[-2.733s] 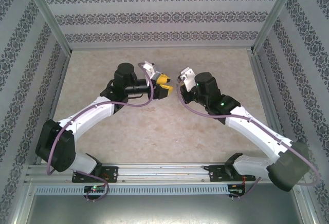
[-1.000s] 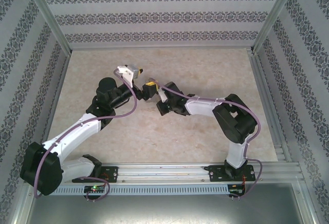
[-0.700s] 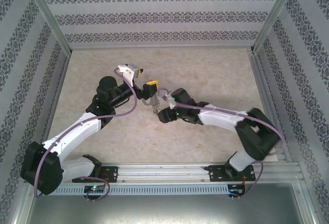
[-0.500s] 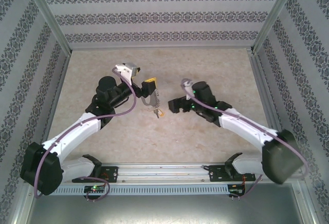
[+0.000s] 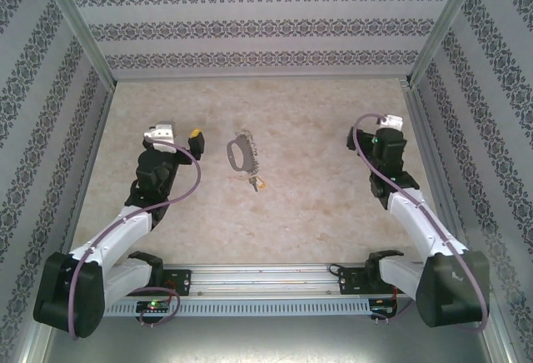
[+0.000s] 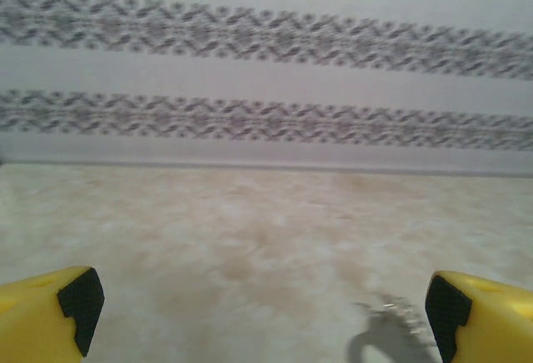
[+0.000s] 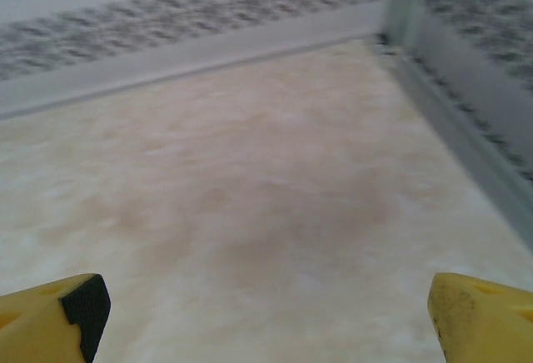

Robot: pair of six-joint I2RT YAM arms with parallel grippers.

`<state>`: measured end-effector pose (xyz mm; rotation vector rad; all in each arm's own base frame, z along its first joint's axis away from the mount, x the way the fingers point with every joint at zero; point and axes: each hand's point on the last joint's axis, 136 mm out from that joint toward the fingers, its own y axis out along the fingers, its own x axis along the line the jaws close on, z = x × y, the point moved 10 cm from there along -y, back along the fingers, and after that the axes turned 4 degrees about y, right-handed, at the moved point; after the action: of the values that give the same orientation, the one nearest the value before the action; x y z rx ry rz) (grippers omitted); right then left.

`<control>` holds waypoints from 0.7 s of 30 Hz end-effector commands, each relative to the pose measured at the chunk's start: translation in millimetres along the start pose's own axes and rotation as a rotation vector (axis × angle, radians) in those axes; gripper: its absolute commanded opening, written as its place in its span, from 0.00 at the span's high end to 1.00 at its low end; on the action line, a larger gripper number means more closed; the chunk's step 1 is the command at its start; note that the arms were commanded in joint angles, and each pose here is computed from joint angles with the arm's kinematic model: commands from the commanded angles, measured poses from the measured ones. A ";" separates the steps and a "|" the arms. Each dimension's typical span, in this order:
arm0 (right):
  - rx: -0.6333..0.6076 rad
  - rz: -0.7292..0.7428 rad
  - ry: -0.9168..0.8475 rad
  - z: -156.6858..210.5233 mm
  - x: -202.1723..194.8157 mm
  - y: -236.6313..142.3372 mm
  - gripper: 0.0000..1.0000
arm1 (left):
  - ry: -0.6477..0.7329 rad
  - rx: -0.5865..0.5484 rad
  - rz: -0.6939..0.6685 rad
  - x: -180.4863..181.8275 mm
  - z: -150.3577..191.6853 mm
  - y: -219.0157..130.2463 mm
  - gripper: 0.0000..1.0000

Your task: Put the keys on the keyring

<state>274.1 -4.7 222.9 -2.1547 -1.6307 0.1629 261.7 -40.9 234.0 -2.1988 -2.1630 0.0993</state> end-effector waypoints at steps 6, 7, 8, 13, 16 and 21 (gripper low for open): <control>-0.101 0.158 -0.032 20.5 -25.1 27.7 0.02 | 0.087 0.013 -0.171 34.7 31.2 -17.3 0.00; -0.085 0.130 -0.031 26.0 -23.5 31.2 0.02 | 0.084 0.031 -0.175 37.2 38.1 -17.8 0.00; -0.085 0.102 -0.035 31.0 -21.3 34.0 0.02 | 0.089 0.046 -0.181 39.2 43.9 -16.7 0.00; -0.161 -0.051 -0.094 67.2 -13.3 43.7 0.02 | 0.091 0.061 -0.190 42.0 77.5 -2.3 0.00; -0.142 -0.190 -0.196 79.7 4.2 52.0 0.03 | 0.108 0.038 -0.152 40.0 104.5 4.0 0.00; -0.077 -0.253 -0.148 70.3 -0.5 60.1 0.02 | 0.139 0.179 -0.074 34.5 111.5 33.4 0.00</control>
<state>289.7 1.0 111.3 -2.0349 -1.8533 0.3384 261.0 -5.9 84.1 -1.8545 -2.0187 0.2675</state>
